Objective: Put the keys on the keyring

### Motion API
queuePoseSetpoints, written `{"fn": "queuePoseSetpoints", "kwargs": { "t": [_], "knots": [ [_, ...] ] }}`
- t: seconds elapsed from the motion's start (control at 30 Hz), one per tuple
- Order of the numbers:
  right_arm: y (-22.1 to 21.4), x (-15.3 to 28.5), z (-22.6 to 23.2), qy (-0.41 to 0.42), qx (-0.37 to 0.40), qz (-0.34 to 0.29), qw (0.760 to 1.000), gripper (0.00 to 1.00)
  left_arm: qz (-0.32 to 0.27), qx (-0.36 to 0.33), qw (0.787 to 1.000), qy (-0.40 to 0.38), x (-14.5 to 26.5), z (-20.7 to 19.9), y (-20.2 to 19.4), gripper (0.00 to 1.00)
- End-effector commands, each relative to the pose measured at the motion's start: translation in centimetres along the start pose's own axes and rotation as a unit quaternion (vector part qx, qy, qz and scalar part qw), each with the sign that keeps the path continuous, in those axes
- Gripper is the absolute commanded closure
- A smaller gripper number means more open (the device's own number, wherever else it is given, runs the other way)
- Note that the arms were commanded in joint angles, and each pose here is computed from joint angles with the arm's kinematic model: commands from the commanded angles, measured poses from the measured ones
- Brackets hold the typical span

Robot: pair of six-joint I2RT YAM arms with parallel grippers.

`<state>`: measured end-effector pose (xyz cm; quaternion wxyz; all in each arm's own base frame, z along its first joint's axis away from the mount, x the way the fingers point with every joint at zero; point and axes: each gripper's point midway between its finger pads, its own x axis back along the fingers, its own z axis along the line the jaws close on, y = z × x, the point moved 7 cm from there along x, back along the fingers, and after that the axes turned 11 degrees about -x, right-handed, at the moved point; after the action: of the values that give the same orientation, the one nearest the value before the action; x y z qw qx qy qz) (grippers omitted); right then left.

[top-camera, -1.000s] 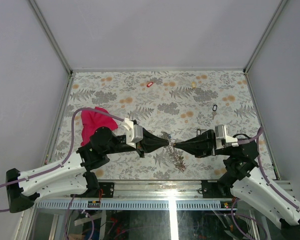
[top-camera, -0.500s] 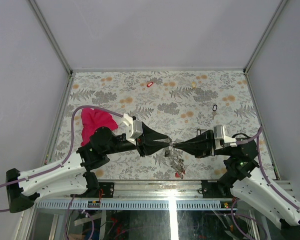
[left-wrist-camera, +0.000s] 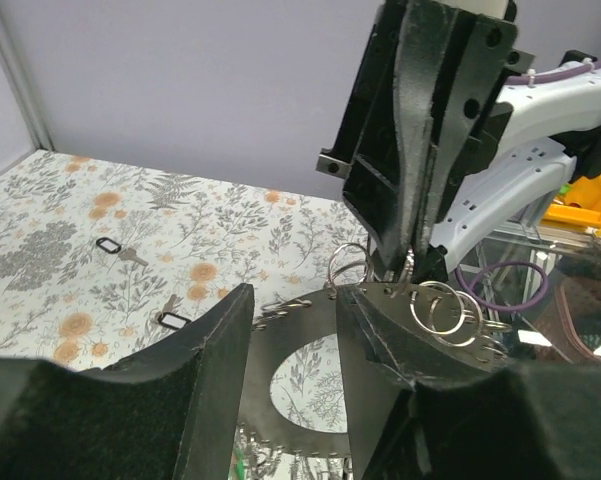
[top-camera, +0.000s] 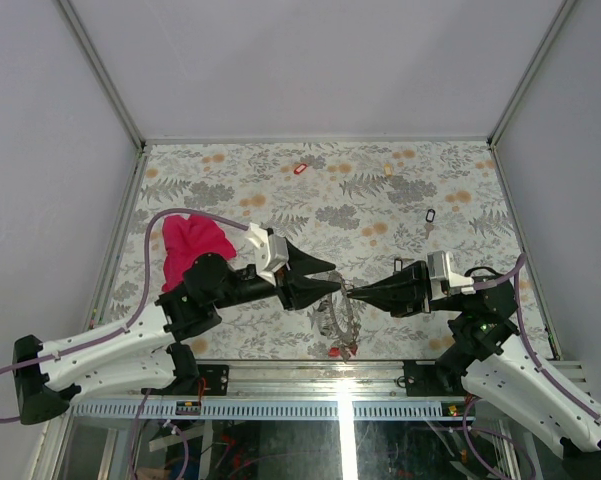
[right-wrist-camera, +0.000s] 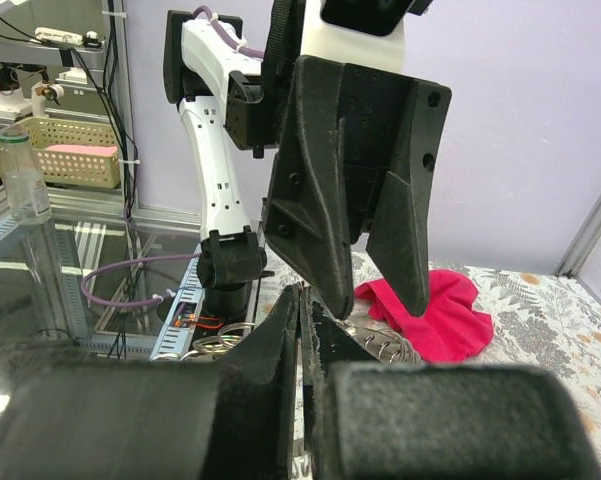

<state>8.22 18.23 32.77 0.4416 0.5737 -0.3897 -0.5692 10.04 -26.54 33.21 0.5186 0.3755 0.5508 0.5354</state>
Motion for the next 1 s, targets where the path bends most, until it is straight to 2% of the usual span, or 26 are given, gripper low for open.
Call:
{"fn": "queuePoseSetpoints", "kwargs": {
  "t": [0.0, 0.2, 0.47, 0.7, 0.97],
  "knots": [
    [2.8, -0.4, 1.0, 0.022, 0.046, -0.039, 0.998, 1.00, -0.047, 0.010, 0.997, 0.057, -0.4, 1.2, 3.0, 0.61],
    [3.0, -0.3, 0.9, 0.012, 0.052, -0.045, 0.998, 1.00, -0.067, 0.016, 0.994, 0.083, 0.5, 1.5, 3.9, 0.62],
    [3.7, -0.4, 0.3, -0.020, 0.040, -0.085, 0.995, 1.00, -0.140, -0.051, 0.988, -0.031, 2.3, -1.3, 4.3, 0.64],
    [4.2, -0.8, 0.2, -0.011, 0.011, -0.137, 0.990, 1.00, -0.134, -0.065, 0.986, -0.077, 1.2, -1.8, 4.7, 0.78],
    [4.2, -1.0, 0.3, 0.002, 0.003, -0.139, 0.990, 1.00, -0.139, -0.072, 0.985, -0.075, 0.3, -1.5, 4.8, 0.79]
  ]
}}
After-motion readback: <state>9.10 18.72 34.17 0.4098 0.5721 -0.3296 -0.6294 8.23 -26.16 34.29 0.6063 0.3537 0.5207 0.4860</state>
